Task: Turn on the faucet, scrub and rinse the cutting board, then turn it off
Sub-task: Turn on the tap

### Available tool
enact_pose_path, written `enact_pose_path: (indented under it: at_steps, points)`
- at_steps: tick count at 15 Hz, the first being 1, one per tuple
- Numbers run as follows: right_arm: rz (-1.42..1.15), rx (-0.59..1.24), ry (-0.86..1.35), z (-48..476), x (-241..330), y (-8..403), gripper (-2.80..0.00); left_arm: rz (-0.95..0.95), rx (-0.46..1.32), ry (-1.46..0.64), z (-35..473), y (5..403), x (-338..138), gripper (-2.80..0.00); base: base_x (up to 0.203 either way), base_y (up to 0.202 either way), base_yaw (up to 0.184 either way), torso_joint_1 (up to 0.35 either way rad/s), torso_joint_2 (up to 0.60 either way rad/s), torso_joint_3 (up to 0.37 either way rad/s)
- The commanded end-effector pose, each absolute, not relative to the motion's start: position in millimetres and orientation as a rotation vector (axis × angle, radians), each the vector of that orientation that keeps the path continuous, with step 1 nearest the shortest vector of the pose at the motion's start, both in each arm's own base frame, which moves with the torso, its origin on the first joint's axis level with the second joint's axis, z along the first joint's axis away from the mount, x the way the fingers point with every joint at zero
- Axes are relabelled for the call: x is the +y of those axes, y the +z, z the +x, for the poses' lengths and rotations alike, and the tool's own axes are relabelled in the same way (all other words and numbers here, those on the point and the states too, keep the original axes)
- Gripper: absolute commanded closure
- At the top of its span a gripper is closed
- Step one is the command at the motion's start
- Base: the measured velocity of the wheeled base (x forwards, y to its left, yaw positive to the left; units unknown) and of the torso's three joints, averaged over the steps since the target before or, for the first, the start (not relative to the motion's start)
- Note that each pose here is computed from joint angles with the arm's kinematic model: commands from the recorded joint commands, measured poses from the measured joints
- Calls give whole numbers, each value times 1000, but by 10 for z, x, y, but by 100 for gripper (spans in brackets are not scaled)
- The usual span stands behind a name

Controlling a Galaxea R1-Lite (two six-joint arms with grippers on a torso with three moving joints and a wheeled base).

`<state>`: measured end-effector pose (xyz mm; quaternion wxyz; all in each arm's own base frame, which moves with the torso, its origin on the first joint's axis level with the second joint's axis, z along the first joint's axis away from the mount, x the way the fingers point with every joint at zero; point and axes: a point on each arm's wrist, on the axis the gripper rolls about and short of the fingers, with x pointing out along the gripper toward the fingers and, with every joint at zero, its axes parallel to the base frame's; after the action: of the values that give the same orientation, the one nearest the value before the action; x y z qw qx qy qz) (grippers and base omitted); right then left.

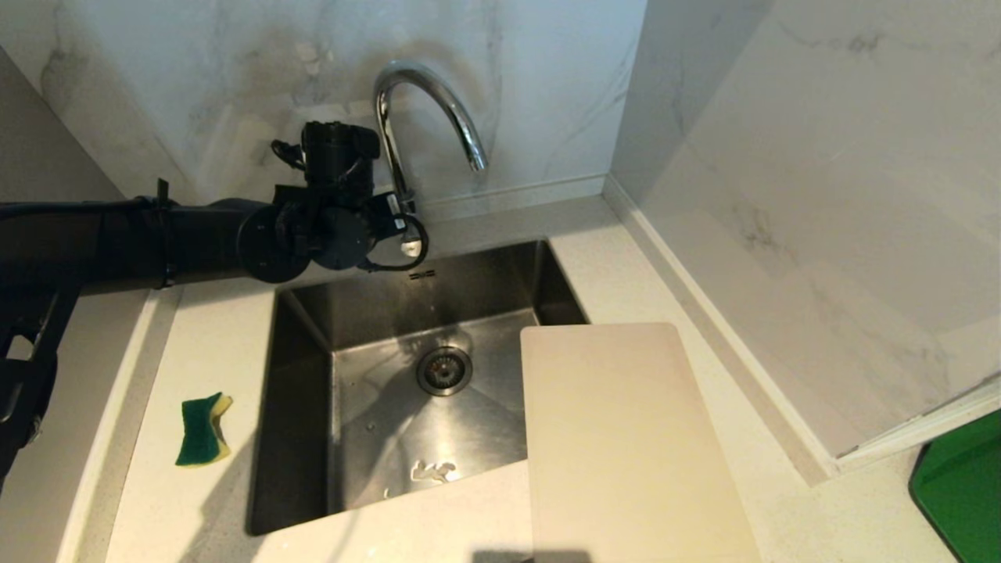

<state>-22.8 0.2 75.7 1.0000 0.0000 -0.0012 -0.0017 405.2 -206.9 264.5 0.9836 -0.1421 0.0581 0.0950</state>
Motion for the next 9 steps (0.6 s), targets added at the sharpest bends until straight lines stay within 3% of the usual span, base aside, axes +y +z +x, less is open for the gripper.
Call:
enact_pose_path:
  at_steps: [1,9]
  points:
    - [0,-3,-3,-228,2,758,0,-308,113,192,4067,2612,-2097,-280,0,0,0,0,0,0]
    - [0,-3,-3,-228,2,758,0,-446,-59,341,4233,2382,-2309,-280,0,0,0,0,0,0]
